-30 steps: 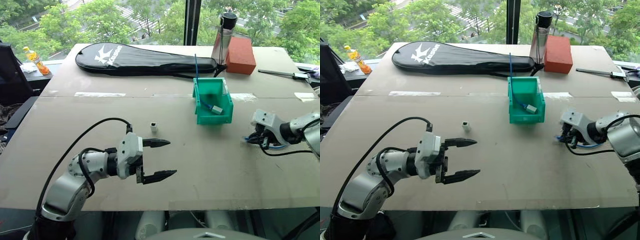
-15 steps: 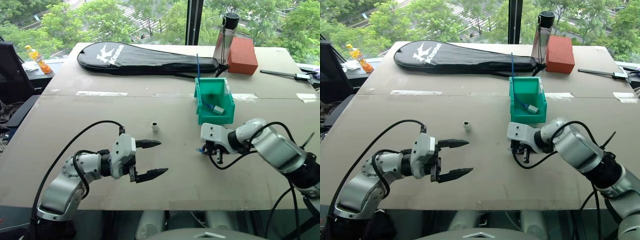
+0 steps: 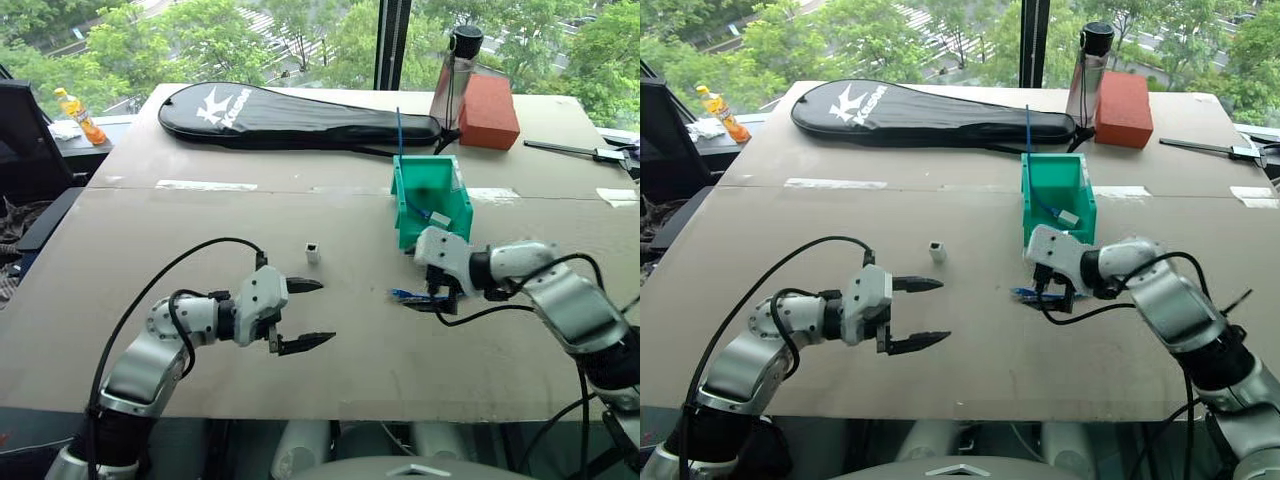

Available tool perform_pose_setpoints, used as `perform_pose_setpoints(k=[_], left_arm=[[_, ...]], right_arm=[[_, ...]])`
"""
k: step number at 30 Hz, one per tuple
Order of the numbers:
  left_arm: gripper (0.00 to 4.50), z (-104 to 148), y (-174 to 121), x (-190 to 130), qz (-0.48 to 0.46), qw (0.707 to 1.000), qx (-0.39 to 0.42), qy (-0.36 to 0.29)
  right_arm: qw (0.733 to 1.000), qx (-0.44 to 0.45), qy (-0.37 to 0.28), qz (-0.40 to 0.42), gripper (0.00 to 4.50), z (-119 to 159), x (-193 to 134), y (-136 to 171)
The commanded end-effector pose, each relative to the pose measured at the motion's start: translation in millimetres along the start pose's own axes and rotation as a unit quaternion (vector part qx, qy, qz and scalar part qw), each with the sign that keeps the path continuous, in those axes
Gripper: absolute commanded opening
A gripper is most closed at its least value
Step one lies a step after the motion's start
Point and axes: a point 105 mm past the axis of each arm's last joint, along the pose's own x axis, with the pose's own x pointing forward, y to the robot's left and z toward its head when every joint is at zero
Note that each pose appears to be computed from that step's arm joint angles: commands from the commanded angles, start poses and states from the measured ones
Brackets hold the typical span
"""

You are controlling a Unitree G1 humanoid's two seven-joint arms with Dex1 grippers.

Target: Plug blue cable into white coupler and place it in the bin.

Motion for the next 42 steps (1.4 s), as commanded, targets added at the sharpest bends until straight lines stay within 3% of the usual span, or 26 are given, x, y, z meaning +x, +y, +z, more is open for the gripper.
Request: perform_pose_setpoints(k=[1, 8, 16, 27, 31, 38, 42], left_arm=[[4.50, 9, 10, 23, -0.036, 0.999, 0.026, 0.000], [4.50, 19, 32, 58, -0.087, 0.994, 0.068, 0.010], [4.50, 6, 48, 84, -0.119, 0.987, 0.097, 0.054], [4.50, 19, 51, 105, -0.145, 0.980, 0.126, 0.055], [3.33, 19, 47, 105, -0.157, 0.978, 0.128, 0.057], [0.02, 15, 41, 106, -0.166, 0.976, 0.131, 0.057], [0.02, 19, 38, 106, -0.170, 0.976, 0.133, 0.038]], right_arm=[[0.994, 0.013, -0.093, -0.054, 4.48, 21, -45, 11], [0.978, 0.089, -0.107, -0.156, 4.48, 1, -81, 54], [0.972, 0.076, -0.088, -0.202, 4.48, -16, -102, 89], [0.976, 0.059, -0.080, -0.194, 4.48, -31, -111, 87], [0.974, 0.060, -0.085, -0.202, 4.50, -29, -110, 85], [0.970, 0.072, -0.093, -0.215, 4.50, -28, -107, 83], [0.963, 0.108, -0.105, -0.225, 4.50, -28, -101, 83]])
